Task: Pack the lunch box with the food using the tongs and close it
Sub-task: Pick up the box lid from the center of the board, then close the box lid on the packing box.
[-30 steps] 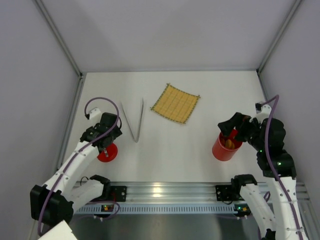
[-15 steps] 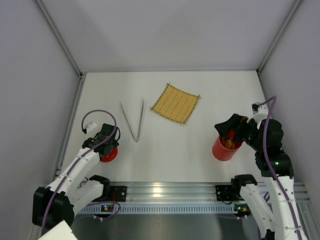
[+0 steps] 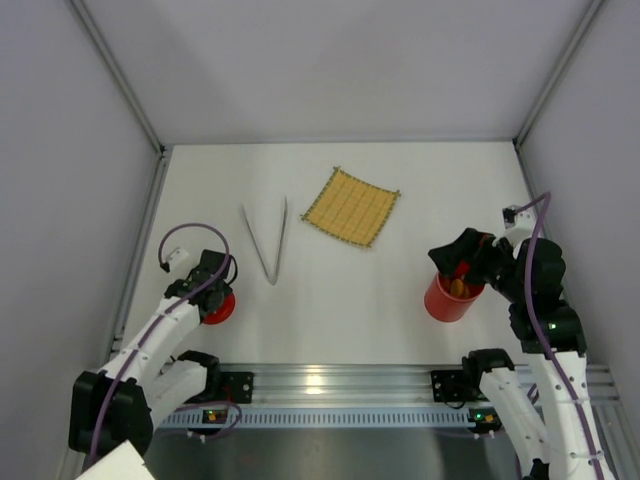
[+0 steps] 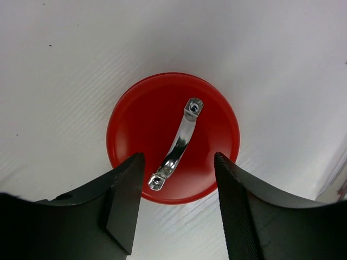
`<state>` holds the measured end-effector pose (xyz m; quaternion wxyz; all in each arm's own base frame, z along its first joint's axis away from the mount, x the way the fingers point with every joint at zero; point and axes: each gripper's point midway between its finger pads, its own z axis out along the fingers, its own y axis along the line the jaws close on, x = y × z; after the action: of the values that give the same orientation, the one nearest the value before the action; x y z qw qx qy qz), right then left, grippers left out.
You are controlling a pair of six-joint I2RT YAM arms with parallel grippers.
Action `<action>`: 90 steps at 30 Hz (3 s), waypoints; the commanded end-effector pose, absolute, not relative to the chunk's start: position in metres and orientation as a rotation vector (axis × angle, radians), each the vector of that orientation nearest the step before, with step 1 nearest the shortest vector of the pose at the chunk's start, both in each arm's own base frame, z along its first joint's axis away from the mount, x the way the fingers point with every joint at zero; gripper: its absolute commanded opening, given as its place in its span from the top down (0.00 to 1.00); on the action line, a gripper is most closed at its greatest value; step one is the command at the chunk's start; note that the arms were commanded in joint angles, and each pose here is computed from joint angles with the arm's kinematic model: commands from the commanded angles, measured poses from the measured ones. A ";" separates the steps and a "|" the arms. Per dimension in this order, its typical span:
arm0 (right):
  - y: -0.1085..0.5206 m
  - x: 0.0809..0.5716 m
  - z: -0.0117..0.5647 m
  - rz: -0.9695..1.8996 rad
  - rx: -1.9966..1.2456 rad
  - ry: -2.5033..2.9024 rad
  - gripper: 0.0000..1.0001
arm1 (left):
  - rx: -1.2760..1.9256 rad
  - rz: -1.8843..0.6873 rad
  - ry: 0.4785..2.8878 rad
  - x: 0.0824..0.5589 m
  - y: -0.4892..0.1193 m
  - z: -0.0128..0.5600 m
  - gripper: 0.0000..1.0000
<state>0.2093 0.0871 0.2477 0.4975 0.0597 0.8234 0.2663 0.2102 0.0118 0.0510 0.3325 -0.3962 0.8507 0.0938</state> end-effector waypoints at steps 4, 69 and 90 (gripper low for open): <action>0.086 0.218 0.259 0.643 0.137 1.926 0.01 | -1.052 0.212 2.177 0.223 0.016 0.051 0.51; 0.001 0.198 0.317 0.180 0.468 1.867 0.00 | 0.377 -0.530 2.038 0.293 -0.419 0.292 1.00; -0.032 0.182 0.328 0.007 0.594 1.824 0.01 | 0.870 -0.753 1.976 0.222 -0.551 0.276 0.99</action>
<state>0.1872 -0.0229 0.3160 0.5675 0.2376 0.7881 0.0193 0.2339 -0.5403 0.2666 0.4172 0.3200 0.8024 -0.2823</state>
